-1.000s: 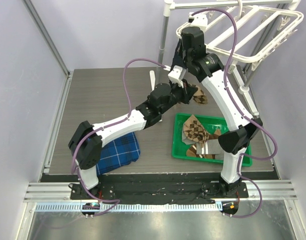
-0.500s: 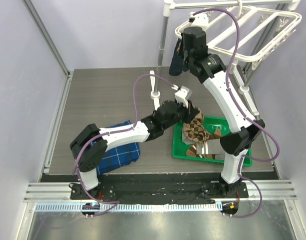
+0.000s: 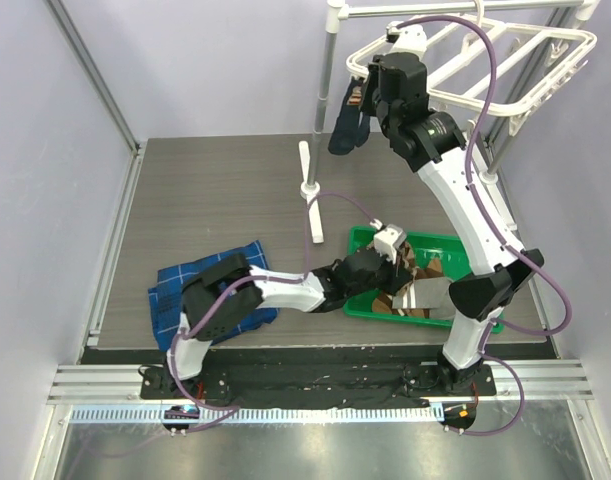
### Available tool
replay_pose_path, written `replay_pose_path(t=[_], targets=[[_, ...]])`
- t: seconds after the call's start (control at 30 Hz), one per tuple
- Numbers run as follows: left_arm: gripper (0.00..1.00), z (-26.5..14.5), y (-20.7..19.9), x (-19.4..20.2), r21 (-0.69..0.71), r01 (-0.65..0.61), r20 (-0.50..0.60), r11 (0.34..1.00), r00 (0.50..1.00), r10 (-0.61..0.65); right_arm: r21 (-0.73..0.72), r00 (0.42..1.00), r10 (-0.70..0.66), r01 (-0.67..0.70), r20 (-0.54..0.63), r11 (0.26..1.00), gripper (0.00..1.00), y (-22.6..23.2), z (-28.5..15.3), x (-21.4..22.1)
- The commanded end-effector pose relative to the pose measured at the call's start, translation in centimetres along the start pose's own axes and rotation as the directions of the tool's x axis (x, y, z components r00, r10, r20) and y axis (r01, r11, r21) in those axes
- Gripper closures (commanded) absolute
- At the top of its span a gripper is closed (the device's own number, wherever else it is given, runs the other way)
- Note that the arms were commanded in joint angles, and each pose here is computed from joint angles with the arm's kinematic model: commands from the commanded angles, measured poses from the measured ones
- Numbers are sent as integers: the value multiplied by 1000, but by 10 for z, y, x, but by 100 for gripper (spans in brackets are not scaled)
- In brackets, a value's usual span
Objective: Remove the socks clipped to the hanger
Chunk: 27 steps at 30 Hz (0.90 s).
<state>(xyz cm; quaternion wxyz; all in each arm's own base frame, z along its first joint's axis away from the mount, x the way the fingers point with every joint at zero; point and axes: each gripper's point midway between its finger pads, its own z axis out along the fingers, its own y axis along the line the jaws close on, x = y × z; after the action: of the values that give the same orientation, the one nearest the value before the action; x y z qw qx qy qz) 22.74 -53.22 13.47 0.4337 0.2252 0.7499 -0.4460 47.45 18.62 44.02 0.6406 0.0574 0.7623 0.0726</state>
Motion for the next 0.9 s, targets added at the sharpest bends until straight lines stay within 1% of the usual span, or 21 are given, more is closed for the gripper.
replay_pose_path(t=[0.0,0.1,0.13,0.2,0.23,0.27,0.3,0.33,0.37,0.43,0.47,0.5,0.57,0.6,0.63,0.7,0.77,0.83,0.87], targets=[[97,20,12,20,-28,43,-12,999,999,-44,-43,996,55,-52,67,998,99,1,-20,-29],[87,19,10,18,-22,48,-12,999,999,-49,-46,997,50,-48,60,998,99,1,-20,-26],[78,16,4,9,-13,48,4,999,999,-48,-54,997,47,-44,56,998,99,2,-20,-26],[68,10,4,1,-18,38,18,999,999,-38,-59,997,47,-44,62,997,99,1,-21,-28],[58,4,-3,-14,-9,34,41,999,999,-33,-63,997,47,-43,59,997,99,2,-21,-27],[54,0,-6,-19,-7,30,48,1000,998,-29,-80,997,49,-44,59,996,99,3,-21,-28],[45,-4,-9,-28,-4,25,65,1000,998,-24,-91,997,54,-48,62,995,99,3,-21,-30],[41,-8,-10,-32,-5,16,67,1000,998,-15,-110,996,57,-50,62,993,99,5,-22,-31],[38,-15,-18,-46,8,13,90,1000,996,-13,-151,997,54,-45,56,988,99,10,-23,-30],[24,-21,-19,-52,4,4,94,1000,996,-4,-192,996,62,-47,71,980,99,12,-25,-33],[20,-26,-23,-60,8,2,107,1000,994,-3,-211,995,68,-50,76,976,99,13,-27,-35],[16,-28,-24,-61,6,-1,107,1000,994,1,-250,993,78,-54,85,967,99,19,-29,-39],[13,-31,-23,-63,-2,-10,104,1000,995,10,-292,993,82,-54,85,955,99,21,-34,-39],[9,-33,-22,-63,-4,-15,101,1000,995,15,-303,993,83,-52,90,952,99,22,-33,-37],[9,-34,-20,-61,-14,-18,93,1000,995,20,-313,990,91,-53,107,948,99,18,-38,-43],[6,-37,-18,-60,-22,-25,89,999,996,27,-352,989,102,-57,111,934,99,20,-40,-42],[5,-40,-16,-59,-31,-31,87,999,996,33,-353,985,118,-65,129,933,99,10,-44,-49],[3,-44,-13,-59,-42,-38,87,998,995,42,-349,985,128,-79,119,934,99,-1,-40,-46],[1,-45,-11,-61,-54,-43,90,998,995,48,-378,983,137,-81,125,922,99,-1,-45,-51]])
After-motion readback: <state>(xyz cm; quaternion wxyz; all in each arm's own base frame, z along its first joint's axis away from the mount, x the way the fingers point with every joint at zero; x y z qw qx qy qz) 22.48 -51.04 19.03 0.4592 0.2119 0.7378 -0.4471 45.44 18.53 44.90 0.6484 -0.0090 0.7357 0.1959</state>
